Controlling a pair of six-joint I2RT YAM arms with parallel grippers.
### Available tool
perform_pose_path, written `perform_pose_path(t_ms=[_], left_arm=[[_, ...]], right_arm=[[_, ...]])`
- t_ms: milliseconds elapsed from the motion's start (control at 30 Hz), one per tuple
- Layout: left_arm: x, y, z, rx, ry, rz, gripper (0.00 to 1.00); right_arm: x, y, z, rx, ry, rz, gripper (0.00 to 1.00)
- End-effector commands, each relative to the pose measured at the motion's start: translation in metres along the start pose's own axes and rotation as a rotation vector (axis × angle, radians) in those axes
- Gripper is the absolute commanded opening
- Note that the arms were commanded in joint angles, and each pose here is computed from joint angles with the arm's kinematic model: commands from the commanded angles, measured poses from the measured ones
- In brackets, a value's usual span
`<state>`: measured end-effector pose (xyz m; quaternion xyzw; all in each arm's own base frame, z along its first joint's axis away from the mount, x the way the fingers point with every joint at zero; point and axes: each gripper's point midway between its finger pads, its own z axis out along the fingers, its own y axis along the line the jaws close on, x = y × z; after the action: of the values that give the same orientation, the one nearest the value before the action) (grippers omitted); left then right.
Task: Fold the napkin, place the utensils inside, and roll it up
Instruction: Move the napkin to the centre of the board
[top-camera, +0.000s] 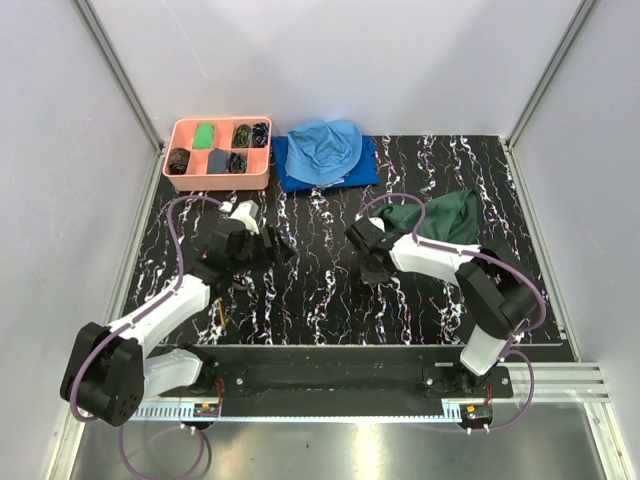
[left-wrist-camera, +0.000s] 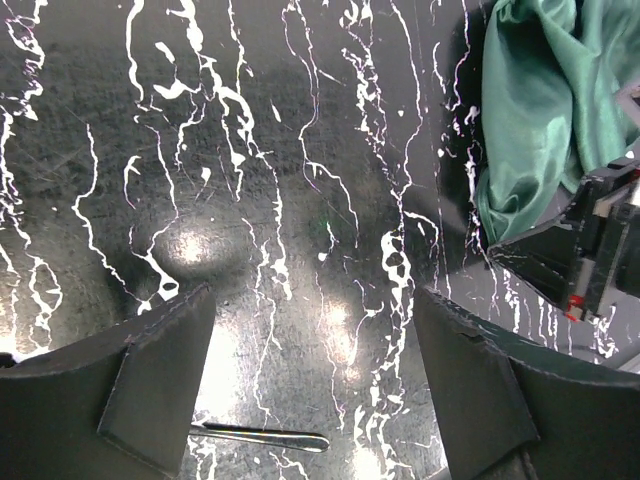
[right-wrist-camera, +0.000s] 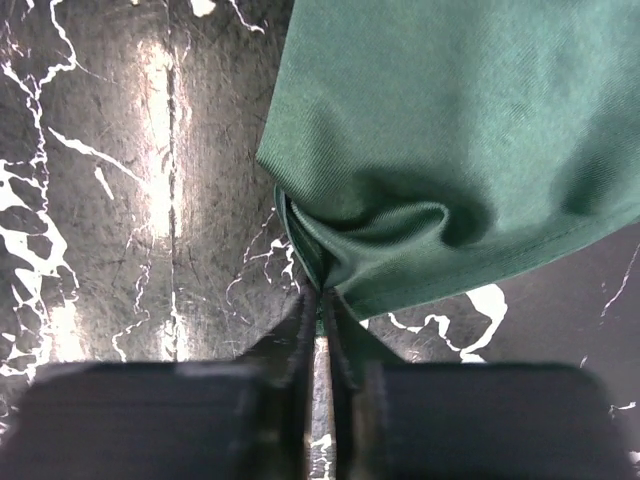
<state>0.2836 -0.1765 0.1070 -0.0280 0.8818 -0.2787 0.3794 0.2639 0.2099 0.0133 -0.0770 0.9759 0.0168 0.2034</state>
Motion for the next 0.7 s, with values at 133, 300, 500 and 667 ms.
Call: perform_pose_path(t_ms=[133,300,500,667], left_arm=[[-0.041,-0.030,-0.012,0.102,-0.069,0.015,0.83],[-0.055,-0.043,-0.018,0.137,-0.073,0.012,0.84],[-0.088,-0.058,-0.031,0.147,-0.121,0.035,0.84],[-0.121,-0.068,-0.047,0.146,-0.188,0.052,0.84]], right_arm=[[-0.003,0.003,-0.015,0.013,0.041,-0.043,0.00],[-0.087,0.041,-0.090,-0.164,-0.182,-0.039,0.00],[-0.170,0.047,-0.199,-0.213,-0.461,-0.086,0.00],[-0.206,0.006,-0.282,-0.098,-0.702,-0.068,0.00]])
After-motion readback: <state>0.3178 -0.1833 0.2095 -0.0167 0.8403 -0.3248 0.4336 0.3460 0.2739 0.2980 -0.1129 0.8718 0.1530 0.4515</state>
